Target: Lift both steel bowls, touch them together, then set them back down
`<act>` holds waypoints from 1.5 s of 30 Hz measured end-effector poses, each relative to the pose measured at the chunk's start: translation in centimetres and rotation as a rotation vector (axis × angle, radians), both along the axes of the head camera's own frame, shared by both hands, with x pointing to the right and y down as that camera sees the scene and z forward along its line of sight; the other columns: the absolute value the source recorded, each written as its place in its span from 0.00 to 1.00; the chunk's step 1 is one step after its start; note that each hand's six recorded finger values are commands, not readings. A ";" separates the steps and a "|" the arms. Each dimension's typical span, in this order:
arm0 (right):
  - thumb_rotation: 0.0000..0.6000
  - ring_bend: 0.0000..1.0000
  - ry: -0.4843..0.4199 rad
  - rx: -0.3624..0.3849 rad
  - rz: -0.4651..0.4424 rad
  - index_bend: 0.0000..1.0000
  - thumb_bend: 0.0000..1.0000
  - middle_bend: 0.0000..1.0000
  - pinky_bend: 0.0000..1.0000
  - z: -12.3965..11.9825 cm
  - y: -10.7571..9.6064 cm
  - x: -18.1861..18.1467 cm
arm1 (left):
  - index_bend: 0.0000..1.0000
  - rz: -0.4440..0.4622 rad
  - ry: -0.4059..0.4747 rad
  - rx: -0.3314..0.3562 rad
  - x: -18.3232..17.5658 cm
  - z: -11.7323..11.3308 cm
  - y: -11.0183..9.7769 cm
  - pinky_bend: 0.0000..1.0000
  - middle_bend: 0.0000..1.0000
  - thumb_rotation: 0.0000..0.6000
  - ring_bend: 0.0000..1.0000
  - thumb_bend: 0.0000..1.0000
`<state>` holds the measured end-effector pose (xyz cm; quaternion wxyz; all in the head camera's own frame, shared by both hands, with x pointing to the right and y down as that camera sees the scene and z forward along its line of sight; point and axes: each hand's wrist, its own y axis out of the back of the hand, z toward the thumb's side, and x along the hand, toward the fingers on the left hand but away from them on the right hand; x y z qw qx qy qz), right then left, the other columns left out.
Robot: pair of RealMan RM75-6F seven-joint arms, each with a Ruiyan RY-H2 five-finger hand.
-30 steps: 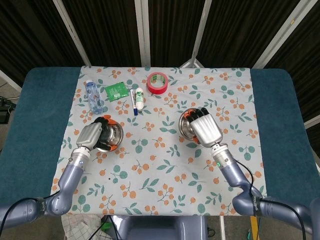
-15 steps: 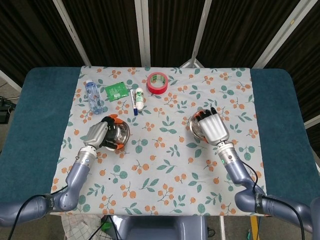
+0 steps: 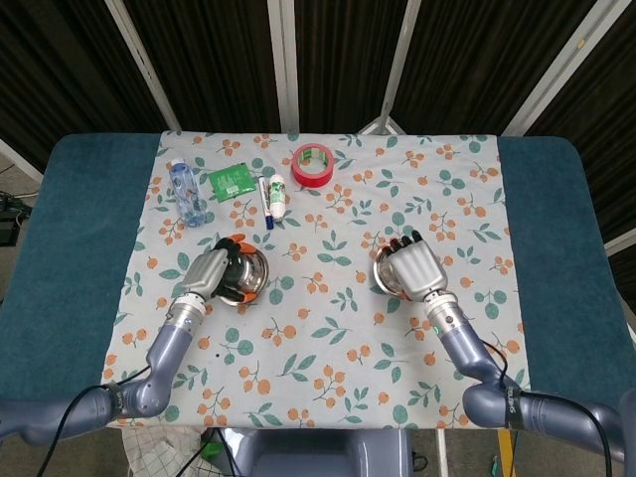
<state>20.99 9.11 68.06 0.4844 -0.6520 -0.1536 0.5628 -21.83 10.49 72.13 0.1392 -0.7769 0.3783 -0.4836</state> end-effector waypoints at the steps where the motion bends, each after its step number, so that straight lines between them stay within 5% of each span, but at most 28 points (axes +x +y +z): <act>1: 1.00 0.27 0.003 -0.003 0.002 0.37 0.05 0.27 0.15 0.0 0.1 0.0 | 0.25 0.003 0.003 0.002 0.2 0.0 0.0 0.19 0.04 1.00 0.02 0.03; 6: 1.00 0.17 0.001 -0.022 0.018 0.24 0.01 0.14 0.10 0.0 0.4 -0.3 | 0.16 0.025 0.006 0.005 1.0 0.0 0.1 0.11 0.00 1.00 0.00 0.01; 17: 1.00 0.14 -0.053 -0.047 0.036 0.08 0.00 0.00 0.08 -0.5 1.2 -1.3 | 0.10 0.061 0.018 0.014 2.0 -0.6 0.3 0.07 0.00 1.00 0.00 0.00; 25: 1.00 0.14 -0.185 -0.048 0.124 0.09 0.00 0.00 0.07 -2.1 0.3 -1.5 | 0.11 0.069 0.048 0.083 1.8 -3.1 -0.5 0.07 0.00 1.00 0.00 0.00; 28: 1.00 0.14 -0.276 0.009 0.198 0.12 0.00 0.00 0.07 -3.6 -1.1 -0.5 | 0.12 0.080 0.013 0.156 0.8 -5.0 -1.3 0.07 0.00 1.00 0.00 0.00; 32: 1.00 0.14 -0.365 0.174 0.291 0.12 0.00 0.00 0.06 -6.6 -3.6 3.4 | 0.12 0.109 -0.101 0.267 -1.7 -8.6 -2.2 0.06 0.00 1.00 0.00 0.00; 38: 1.00 0.14 -0.356 0.317 0.356 0.12 0.00 0.00 0.06 -10.5 -5.0 10.7 | 0.12 0.109 -0.264 0.383 -7.3 -15.2 -2.6 0.05 0.00 1.00 0.00 0.00; 45: 1.00 0.14 -0.284 0.305 0.356 0.12 0.00 0.00 0.06 -12.9 -2.7 15.2 | 0.13 0.099 -0.464 0.506 -15.4 -22.2 -1.7 0.04 0.00 1.00 0.00 0.00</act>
